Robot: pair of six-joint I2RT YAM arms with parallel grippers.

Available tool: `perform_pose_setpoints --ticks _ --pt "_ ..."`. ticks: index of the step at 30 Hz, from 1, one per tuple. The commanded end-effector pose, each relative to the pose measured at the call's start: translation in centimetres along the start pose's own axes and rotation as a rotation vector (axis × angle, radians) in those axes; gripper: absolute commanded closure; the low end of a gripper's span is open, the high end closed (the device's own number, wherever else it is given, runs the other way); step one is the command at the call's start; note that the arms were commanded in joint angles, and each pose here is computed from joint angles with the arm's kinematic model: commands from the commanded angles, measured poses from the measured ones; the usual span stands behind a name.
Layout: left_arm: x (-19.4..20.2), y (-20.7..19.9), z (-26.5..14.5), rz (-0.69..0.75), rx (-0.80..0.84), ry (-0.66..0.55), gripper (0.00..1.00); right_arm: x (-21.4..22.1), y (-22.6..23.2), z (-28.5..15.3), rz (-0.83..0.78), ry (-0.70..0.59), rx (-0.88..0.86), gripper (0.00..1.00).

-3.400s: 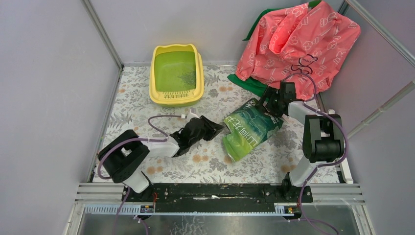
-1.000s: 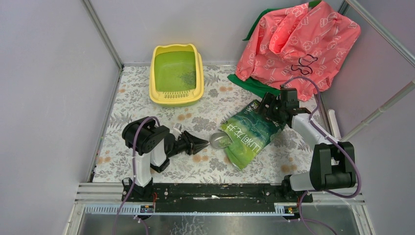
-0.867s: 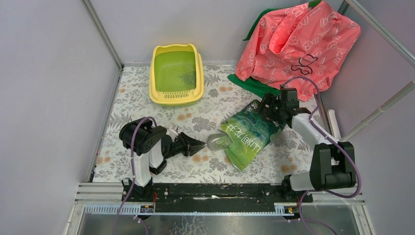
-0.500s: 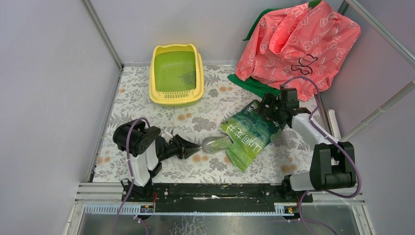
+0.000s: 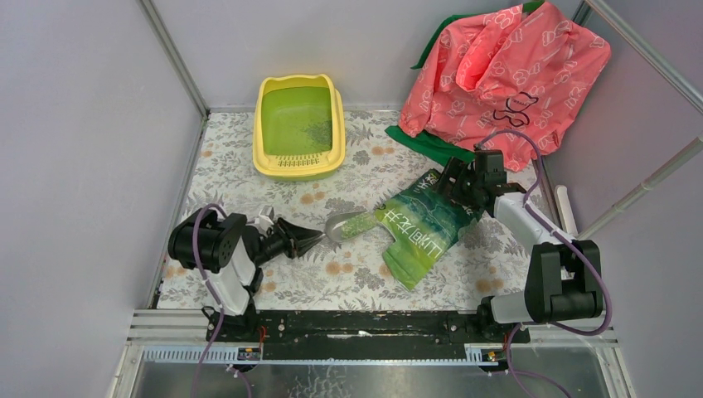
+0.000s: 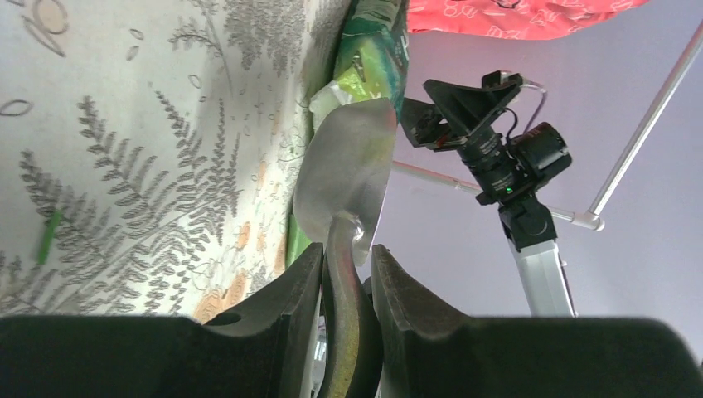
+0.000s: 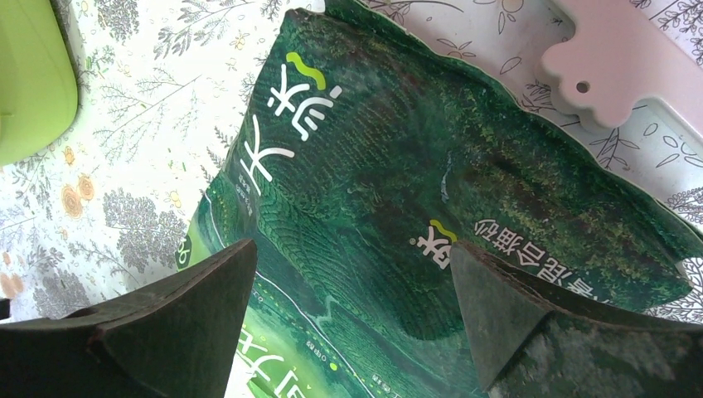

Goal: Fill the litter box with clean litter

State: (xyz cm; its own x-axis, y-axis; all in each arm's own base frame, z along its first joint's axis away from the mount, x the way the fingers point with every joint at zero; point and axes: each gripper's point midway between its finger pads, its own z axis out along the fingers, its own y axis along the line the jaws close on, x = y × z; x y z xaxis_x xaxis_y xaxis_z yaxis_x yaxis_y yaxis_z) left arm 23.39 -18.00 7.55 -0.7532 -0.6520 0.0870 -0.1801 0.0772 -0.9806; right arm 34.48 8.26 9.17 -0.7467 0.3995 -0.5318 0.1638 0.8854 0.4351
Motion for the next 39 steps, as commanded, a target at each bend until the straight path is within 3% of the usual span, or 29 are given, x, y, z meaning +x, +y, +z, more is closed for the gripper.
perform_pose_setpoints --ticks 1,11,21,26,33,39 --pt "3.6 0.2 -3.5 -0.071 -0.002 0.057 1.00 1.1 -0.1 0.3 -0.011 0.034 -0.006 0.05" --pt "1.0 -4.6 -1.5 -0.052 0.082 0.040 1.00 1.6 -0.2 0.6 -0.007 0.046 -0.015 0.05" --pt "-8.4 -15.5 0.8 0.060 0.171 -0.109 1.00 2.0 -0.2 0.5 -0.014 0.054 -0.022 0.05" --pt "-14.8 -18.3 1.0 0.092 0.168 -0.230 1.00 2.0 -0.1 0.2 -0.021 0.053 -0.023 0.04" --pt "-24.3 -19.3 -0.1 0.244 -0.053 -0.503 1.00 1.4 0.4 -0.3 -0.028 0.042 -0.036 0.04" --pt "-28.4 -20.4 0.0 0.481 -0.342 -0.648 1.00 1.5 0.4 -0.4 -0.028 0.042 -0.046 0.04"
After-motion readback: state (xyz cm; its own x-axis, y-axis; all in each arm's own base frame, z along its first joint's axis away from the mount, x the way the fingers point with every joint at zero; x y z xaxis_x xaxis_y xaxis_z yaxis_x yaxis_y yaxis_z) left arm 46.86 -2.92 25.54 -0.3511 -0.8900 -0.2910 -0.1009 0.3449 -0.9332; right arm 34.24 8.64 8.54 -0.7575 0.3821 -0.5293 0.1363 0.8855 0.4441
